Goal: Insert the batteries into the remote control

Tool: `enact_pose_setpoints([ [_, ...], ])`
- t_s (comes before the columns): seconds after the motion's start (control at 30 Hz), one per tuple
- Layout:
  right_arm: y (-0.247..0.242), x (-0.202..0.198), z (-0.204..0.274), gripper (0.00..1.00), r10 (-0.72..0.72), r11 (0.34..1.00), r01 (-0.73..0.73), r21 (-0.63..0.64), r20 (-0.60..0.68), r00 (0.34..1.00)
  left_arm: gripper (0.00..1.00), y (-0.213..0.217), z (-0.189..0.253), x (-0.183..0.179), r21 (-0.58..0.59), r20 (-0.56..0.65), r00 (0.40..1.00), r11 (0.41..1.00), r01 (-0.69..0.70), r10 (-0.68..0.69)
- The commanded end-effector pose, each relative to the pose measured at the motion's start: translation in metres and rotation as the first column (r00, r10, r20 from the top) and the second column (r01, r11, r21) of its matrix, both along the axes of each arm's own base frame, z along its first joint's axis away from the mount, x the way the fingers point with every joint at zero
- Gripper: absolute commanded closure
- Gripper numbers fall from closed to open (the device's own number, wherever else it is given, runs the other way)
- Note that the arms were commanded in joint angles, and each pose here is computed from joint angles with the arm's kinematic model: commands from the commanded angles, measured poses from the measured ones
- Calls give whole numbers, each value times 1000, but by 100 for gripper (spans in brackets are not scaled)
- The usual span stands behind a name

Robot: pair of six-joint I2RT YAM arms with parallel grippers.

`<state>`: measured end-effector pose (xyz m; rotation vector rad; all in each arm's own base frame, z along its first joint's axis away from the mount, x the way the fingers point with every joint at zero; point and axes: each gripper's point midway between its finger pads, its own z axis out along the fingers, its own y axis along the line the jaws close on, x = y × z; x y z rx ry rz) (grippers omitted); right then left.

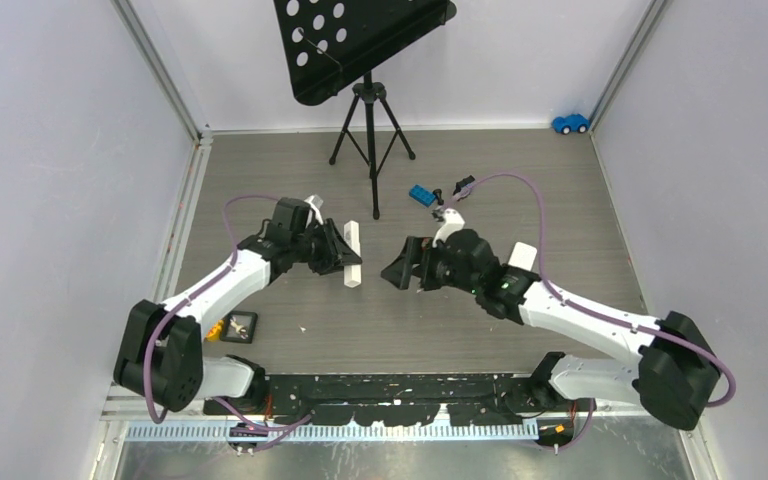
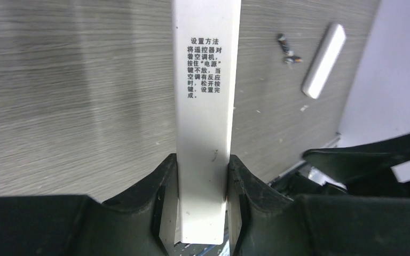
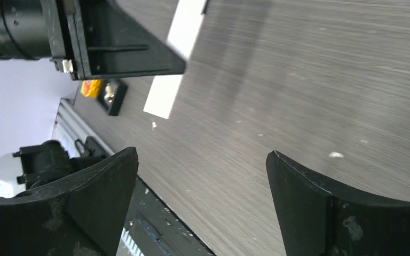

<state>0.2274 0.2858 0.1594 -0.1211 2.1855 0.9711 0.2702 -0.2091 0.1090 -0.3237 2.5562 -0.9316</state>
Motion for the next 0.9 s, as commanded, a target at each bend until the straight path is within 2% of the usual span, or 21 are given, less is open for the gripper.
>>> enact_pose_setpoints([
  [0.0, 39, 4, 36, 6, -10, 991, -3, 131, 94, 995, 100, -27, 42, -1, -179, 161, 981, 974, 137, -108],
  [0.2, 60, -6, 52, 5, 31, 958, -49, 284, 68, 997, 100, -43, 73, -13, -290, 299, 936, 916, 276, -188],
  [0.47, 62, -18, 62, 6, 67, 919, -91, 384, 77, 995, 100, -52, 120, -27, -369, 468, 858, 834, 409, -214],
  [0.6, 60, -19, 68, 7, 67, 915, -99, 390, 95, 993, 100, -47, 114, -19, -350, 440, 880, 868, 351, -178],
  [0.87, 71, 5, 52, 21, -28, 969, 14, 246, 52, 998, 100, -32, 102, 1, -274, 373, 925, 943, 189, -77],
])
